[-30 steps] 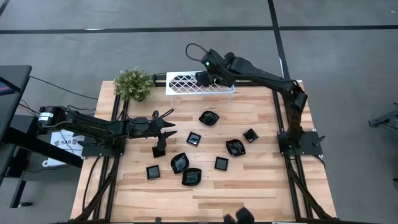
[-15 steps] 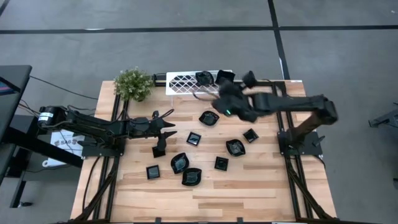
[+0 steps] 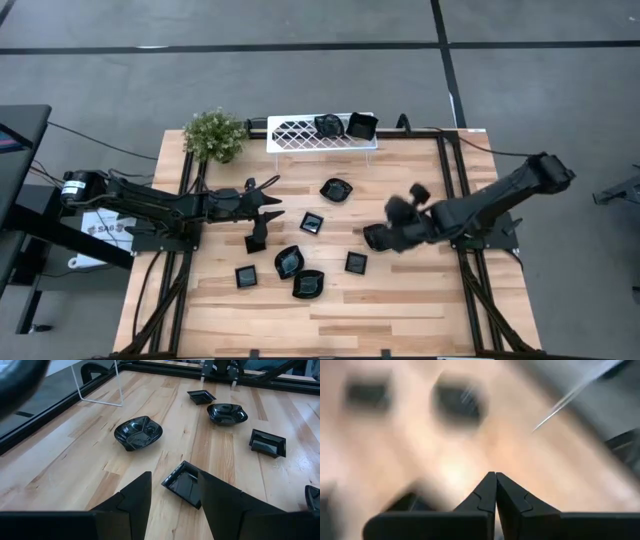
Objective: Pick & Place Mini shaped plates
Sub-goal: Stack the black leaf-shaped plate on top of the black leaf-shaped plate on the shelf
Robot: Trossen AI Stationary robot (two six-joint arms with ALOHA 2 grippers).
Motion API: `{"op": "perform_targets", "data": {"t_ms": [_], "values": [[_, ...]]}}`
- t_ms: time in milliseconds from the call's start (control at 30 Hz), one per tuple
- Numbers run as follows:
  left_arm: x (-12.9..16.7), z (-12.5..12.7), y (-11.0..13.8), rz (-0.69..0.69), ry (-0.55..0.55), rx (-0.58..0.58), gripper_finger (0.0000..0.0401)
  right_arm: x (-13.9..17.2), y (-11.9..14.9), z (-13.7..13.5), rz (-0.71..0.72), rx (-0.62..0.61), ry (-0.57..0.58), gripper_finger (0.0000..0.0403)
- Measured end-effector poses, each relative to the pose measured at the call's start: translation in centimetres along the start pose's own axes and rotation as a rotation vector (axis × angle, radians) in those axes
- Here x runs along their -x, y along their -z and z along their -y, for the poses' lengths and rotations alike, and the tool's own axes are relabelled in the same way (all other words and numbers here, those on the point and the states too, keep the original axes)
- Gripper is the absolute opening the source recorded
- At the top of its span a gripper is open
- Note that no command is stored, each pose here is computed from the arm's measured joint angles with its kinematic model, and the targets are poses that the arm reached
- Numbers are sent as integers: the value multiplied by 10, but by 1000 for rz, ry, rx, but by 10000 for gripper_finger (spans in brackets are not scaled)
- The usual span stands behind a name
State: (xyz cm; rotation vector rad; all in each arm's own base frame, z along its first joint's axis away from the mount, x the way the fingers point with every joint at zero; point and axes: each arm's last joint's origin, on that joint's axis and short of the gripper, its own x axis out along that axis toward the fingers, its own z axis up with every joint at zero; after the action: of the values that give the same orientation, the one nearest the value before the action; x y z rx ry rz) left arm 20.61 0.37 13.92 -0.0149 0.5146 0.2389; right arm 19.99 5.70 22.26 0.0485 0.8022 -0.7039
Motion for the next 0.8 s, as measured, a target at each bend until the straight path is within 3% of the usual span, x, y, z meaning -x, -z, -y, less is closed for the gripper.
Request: {"op": "perform_targets", "data": {"t_ms": [167, 233, 533, 800], "values": [[0, 1, 0, -2, 30, 0, 163, -5, 31, -18, -183, 319, -165, 2], [0, 2, 0, -6, 76, -2, 163, -4, 34, -22, -187, 365, -201, 1], [0, 4, 0, -2, 137, -25, 163, -4, 19, -37, -31, 243, -278, 5], [0, 4, -1, 0, 138, -25, 163, -22, 4, -27, -27, 141, -221, 21]]}}
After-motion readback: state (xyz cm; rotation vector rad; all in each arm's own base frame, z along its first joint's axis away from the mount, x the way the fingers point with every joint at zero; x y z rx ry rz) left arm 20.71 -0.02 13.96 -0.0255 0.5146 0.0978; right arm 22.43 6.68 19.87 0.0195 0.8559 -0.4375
